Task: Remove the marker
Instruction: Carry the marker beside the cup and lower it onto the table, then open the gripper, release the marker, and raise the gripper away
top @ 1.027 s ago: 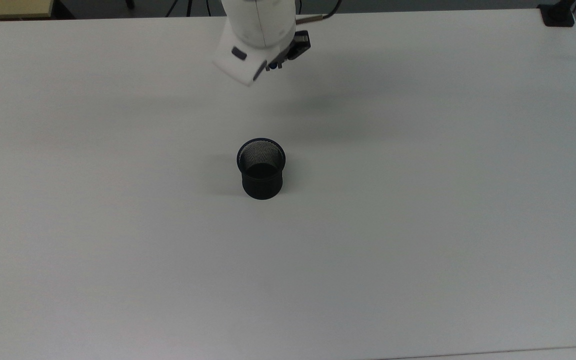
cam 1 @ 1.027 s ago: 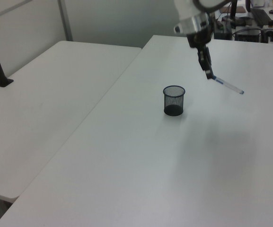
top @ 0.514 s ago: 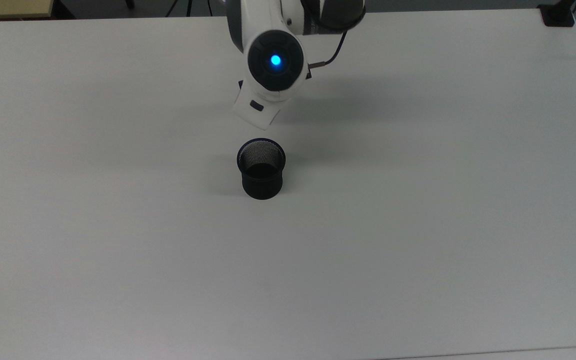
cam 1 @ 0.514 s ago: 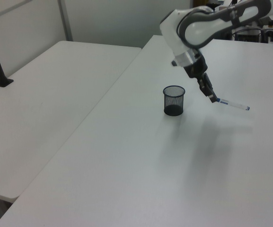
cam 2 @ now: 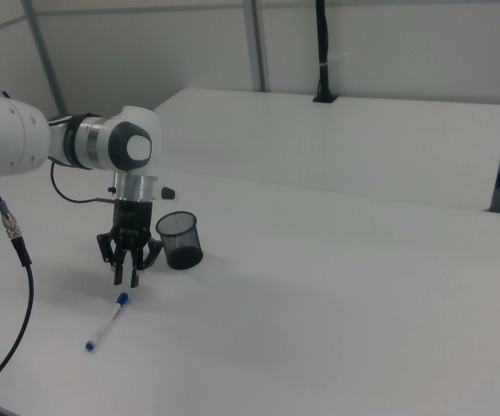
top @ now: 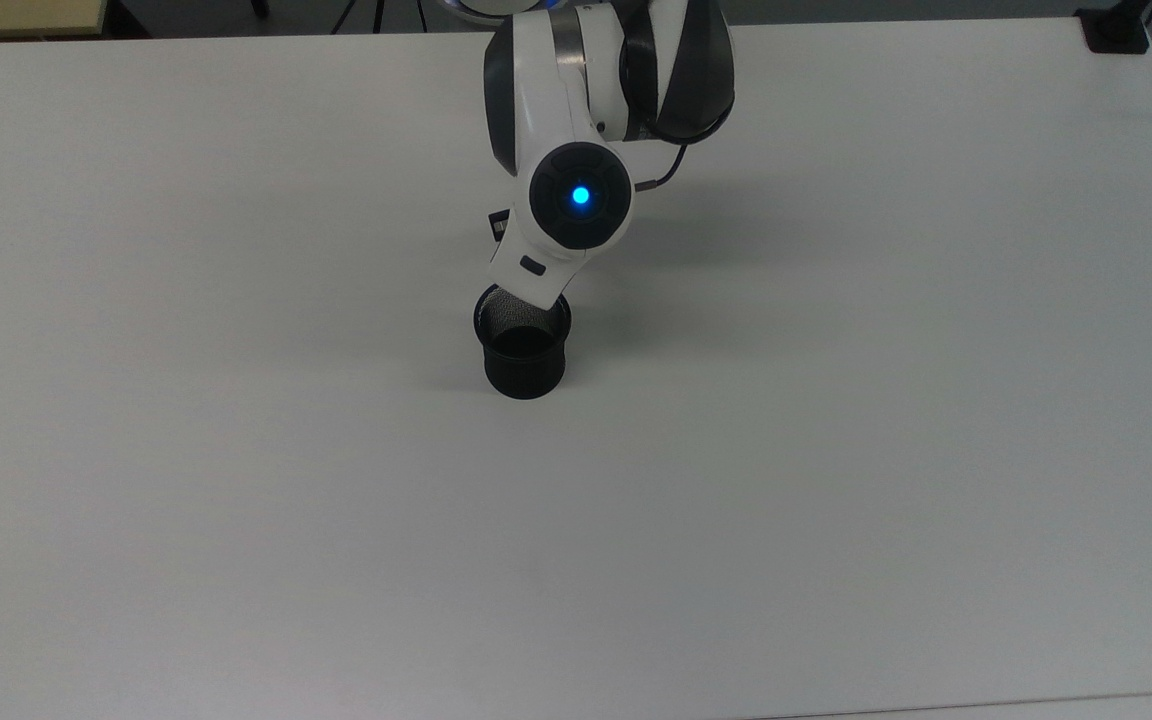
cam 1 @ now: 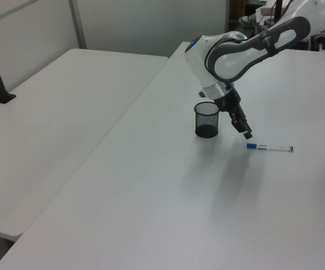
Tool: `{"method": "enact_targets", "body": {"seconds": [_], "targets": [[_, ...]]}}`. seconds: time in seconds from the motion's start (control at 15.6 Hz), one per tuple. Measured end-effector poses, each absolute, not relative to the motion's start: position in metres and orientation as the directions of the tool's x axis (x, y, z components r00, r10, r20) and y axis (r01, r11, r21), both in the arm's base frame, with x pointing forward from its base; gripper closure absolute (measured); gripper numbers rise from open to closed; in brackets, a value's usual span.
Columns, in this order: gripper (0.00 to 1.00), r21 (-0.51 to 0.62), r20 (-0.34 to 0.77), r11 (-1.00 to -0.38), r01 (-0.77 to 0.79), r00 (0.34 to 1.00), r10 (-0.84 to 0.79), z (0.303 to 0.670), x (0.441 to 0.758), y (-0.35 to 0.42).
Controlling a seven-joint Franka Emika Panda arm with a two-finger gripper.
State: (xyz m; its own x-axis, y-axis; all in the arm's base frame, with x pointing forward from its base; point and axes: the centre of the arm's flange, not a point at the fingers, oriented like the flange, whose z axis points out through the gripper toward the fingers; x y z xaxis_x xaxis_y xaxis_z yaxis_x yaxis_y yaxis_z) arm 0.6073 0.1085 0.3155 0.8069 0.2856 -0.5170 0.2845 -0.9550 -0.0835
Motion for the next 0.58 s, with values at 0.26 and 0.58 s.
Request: {"method": "enact_targets", "body": {"seconds": [0.26, 0.58], "targets": [[0.6, -0.073, -0.493, -0.959, 0.275, 0.826, 0.274, 0.327, 0.614, 0.107], [0.14, -0.051, -0.359, -0.966, 0.253, 0.898, 0.254, 0.414, 0.62, 0.091]]}}
